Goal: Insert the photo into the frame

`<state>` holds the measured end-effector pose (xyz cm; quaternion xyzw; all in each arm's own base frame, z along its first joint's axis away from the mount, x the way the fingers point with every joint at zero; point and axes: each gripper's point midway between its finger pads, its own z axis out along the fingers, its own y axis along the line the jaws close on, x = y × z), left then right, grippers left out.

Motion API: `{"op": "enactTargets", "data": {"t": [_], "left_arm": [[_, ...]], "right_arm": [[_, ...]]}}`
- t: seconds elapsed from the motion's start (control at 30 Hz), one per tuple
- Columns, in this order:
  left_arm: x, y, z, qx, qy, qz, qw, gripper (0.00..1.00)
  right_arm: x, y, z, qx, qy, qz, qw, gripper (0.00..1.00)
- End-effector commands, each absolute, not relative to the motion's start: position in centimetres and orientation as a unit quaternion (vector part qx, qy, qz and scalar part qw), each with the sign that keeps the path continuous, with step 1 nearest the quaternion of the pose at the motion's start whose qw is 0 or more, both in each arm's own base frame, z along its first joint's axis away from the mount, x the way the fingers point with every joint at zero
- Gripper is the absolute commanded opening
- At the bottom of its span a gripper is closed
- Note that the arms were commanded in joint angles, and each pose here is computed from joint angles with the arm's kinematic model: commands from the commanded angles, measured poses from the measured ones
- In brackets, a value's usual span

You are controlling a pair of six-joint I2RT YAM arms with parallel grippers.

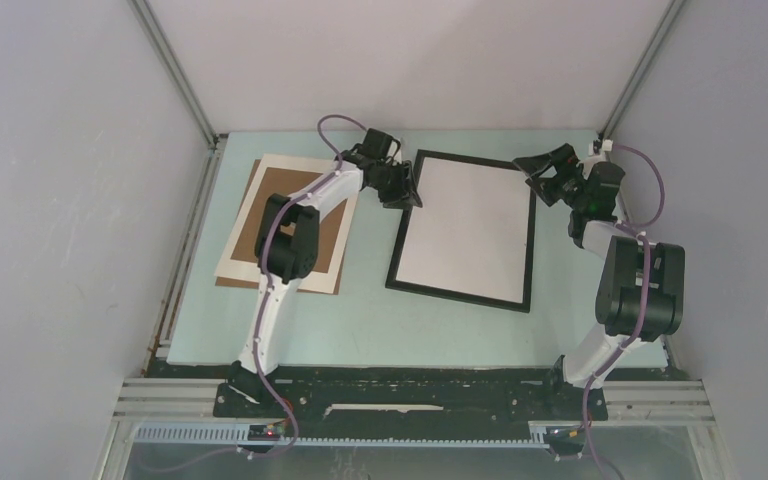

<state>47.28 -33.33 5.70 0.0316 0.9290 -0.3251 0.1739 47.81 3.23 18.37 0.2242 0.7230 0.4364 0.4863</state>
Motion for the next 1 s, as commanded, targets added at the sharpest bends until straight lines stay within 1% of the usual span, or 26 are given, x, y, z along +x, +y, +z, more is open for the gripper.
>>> {"op": "enactTargets", "data": {"t": [0.0,0.1,0.27,0.47,0.5,0.57,0.6,0.7,0.77,0.83,0.9,0.97], "left_arm": [[48.0,-31.4,13.8,0.062,0.919,-0.283,0.269,0.56],[47.5,-29.5,15.4,0.06,0.92,-0.25,0.295,0.64],[44.9,-26.8,17.7,0.049,0.912,-0.231,0.335,0.79],[39.8,-22.4,20.3,0.007,0.898,-0.221,0.38,0.81],[38.5,-21.3,19.6,-0.003,0.898,-0.22,0.381,0.81],[37.2,-19.1,20.8,-0.03,0.888,-0.22,0.401,0.81],[36.4,-17.5,20.1,-0.05,0.891,-0.211,0.4,0.81],[34.5,-11.9,19.3,-0.132,0.886,-0.212,0.39,0.81],[33.5,-8.2,18.9,-0.197,0.871,-0.225,0.39,0.81],[32.6,-4.5,18.4,-0.258,0.855,-0.215,0.395,0.81],[32.0,-2.5,17.9,-0.29,0.849,-0.197,0.395,0.81],[32.1,-2.2,17.1,-0.303,0.851,-0.197,0.382,0.81]], "right_arm": [[47.9,3.1,19.6,0.212,0.712,0.44,0.505,1.0],[47.9,3.1,19.7,0.211,0.711,0.441,0.505,1.0],[47.9,3.3,19.7,0.211,0.717,0.432,0.504,1.0],[48.2,6.0,19.4,0.198,0.731,0.435,0.487,1.0],[48.3,7.0,19.4,0.19,0.736,0.436,0.482,1.0],[48.4,9.2,19.3,0.174,0.748,0.434,0.471,1.0],[48.3,10.5,19.4,0.163,0.755,0.432,0.466,1.0],[47.7,16.1,19.4,0.124,0.773,0.436,0.444,1.0],[47.3,19.1,19.4,0.108,0.783,0.436,0.43,1.0],[46.8,22.3,19.1,0.104,0.792,0.432,0.418,1.0],[46.2,26.0,18.9,0.095,0.794,0.445,0.403,1.0],[45.4,30.2,18.3,0.08,0.798,0.469,0.369,1.0]]}}
